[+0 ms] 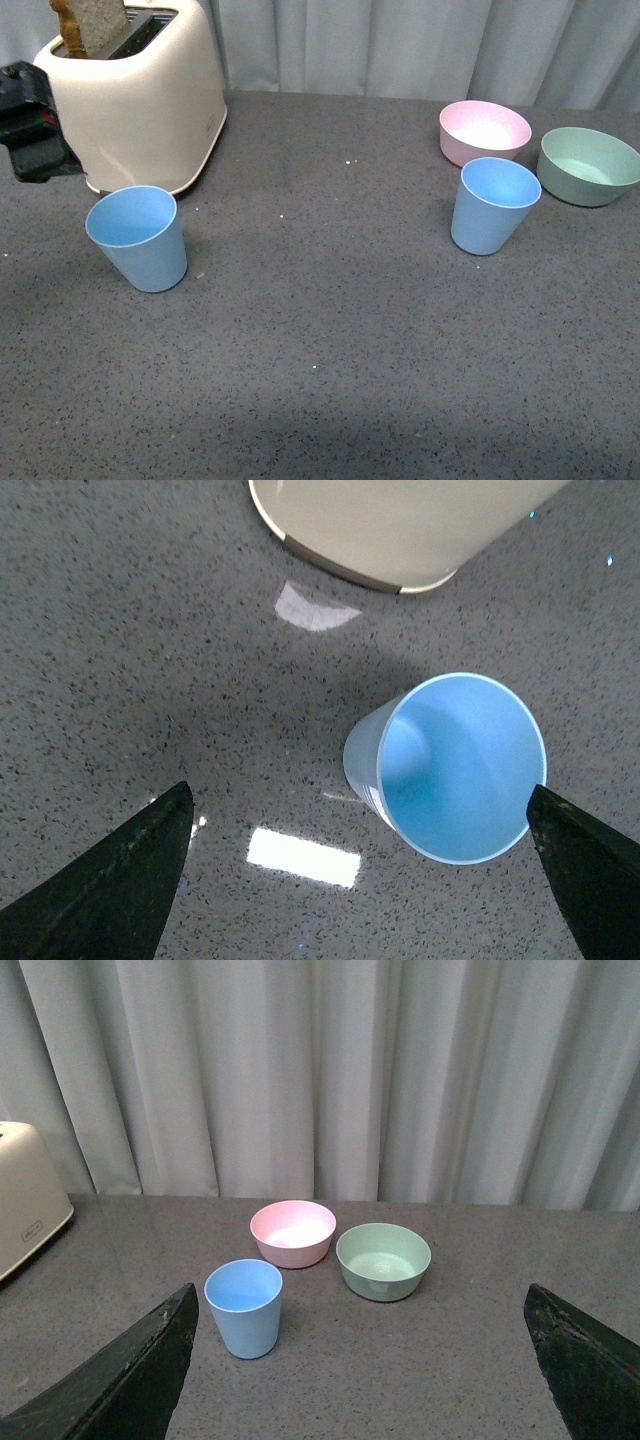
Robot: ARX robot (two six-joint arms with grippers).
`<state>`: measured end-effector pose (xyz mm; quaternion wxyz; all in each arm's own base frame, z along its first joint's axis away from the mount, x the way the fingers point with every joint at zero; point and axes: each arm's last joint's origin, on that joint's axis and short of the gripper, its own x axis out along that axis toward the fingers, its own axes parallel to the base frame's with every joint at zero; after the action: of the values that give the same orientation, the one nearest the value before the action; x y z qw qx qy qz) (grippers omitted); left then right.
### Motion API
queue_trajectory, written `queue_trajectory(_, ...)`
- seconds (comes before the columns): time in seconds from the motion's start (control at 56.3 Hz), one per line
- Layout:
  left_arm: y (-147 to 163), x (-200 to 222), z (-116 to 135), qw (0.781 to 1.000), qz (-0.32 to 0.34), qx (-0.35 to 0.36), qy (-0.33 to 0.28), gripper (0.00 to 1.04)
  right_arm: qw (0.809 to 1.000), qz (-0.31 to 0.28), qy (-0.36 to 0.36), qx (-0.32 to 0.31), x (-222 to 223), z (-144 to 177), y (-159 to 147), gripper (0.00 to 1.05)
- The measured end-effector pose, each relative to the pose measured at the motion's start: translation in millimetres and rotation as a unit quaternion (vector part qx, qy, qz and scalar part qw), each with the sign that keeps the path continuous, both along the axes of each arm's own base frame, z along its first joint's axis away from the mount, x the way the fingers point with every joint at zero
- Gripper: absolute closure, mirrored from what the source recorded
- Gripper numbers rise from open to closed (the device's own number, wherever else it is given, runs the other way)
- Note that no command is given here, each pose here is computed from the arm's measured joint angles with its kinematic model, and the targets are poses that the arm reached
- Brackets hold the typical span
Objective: Stack blue cups with both arms
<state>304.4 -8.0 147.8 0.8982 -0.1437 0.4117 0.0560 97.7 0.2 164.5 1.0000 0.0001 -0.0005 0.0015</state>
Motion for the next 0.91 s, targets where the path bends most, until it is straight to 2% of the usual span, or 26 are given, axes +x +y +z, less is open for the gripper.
queue_trajectory(0.195, -8, 15, -19, 0.998, 0.001, -0.014, 0.057, 0.07, 1.0, 0.0, 0.0, 0.0, 0, 0, 0, 0.1)
queue_trajectory(0.497, -13, 43, -45, 0.995, -0.007, -0.016, 0.102, 0.07, 1.0, 0.0, 0.0, 0.0, 0, 0, 0, 0.1)
queue_trajectory(0.604, -12, 48, -51, 0.993, -0.005, -0.021, 0.114, 0.23, 1.0, 0.0, 0.0, 0.0, 0, 0, 0, 0.1)
queue_trajectory(0.906, -13, 55, -46, 0.992, 0.008, -0.026, 0.124, 0.66, 1.0, 0.0, 0.0, 0.0, 0, 0, 0, 0.1)
